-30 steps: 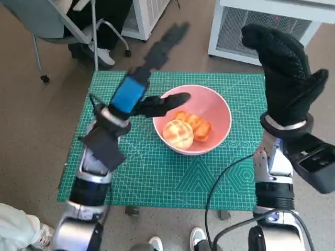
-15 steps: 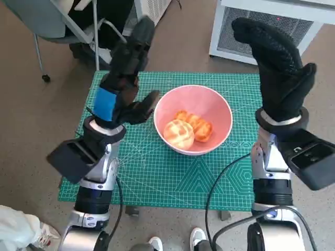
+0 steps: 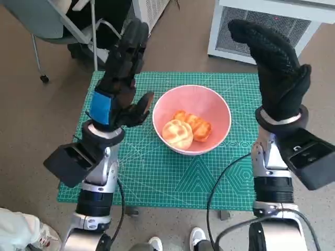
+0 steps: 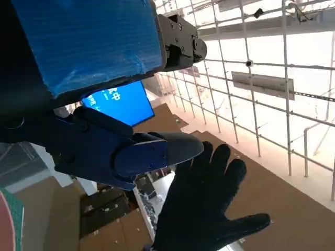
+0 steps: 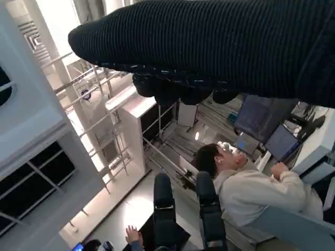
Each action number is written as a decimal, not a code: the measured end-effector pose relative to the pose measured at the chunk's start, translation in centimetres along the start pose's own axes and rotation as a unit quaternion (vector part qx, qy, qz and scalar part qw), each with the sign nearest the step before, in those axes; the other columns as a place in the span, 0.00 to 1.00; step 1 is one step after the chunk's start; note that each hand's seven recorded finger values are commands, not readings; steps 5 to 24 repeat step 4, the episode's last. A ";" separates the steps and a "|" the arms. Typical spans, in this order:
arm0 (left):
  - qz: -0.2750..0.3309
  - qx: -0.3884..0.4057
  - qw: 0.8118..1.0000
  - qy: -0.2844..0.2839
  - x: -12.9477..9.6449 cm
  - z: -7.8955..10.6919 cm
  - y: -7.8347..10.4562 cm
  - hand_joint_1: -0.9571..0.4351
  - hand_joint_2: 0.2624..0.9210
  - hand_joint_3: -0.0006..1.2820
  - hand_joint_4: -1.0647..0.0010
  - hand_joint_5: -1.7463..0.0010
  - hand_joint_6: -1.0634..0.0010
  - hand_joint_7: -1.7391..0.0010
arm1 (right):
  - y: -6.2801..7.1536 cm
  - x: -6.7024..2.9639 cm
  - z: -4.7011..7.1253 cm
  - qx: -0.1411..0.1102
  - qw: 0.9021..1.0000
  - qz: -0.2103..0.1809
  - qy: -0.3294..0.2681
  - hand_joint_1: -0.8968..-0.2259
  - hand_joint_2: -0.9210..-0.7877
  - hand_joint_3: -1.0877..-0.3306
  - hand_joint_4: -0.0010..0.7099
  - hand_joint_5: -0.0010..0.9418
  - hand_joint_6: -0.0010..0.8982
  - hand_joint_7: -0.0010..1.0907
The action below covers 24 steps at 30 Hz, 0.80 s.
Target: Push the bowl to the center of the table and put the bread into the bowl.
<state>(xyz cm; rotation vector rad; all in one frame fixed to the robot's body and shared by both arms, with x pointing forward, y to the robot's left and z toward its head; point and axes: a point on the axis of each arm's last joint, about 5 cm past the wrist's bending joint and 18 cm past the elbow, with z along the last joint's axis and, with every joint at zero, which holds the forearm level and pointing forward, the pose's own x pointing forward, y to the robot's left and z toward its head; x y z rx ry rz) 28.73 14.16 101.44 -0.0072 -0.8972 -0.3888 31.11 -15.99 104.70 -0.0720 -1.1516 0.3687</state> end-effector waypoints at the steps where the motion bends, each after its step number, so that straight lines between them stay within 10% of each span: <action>1: 0.000 0.000 1.000 0.000 0.0 0.0 0.0 0.22 1.00 0.36 0.92 1.00 0.79 0.97 | 0.0 0.01 0.0 -0.001 1.000 0.002 0.000 0.50 0.00 0.43 0.26 0.13 0.00 0.60; 24: 0.000 -0.001 1.000 0.000 -0.1 0.0 0.0 0.22 1.00 0.36 0.91 0.99 0.78 0.97 | 0.1 0.05 -0.1 -0.007 1.000 0.009 0.000 0.49 0.00 0.42 0.26 0.13 0.00 0.60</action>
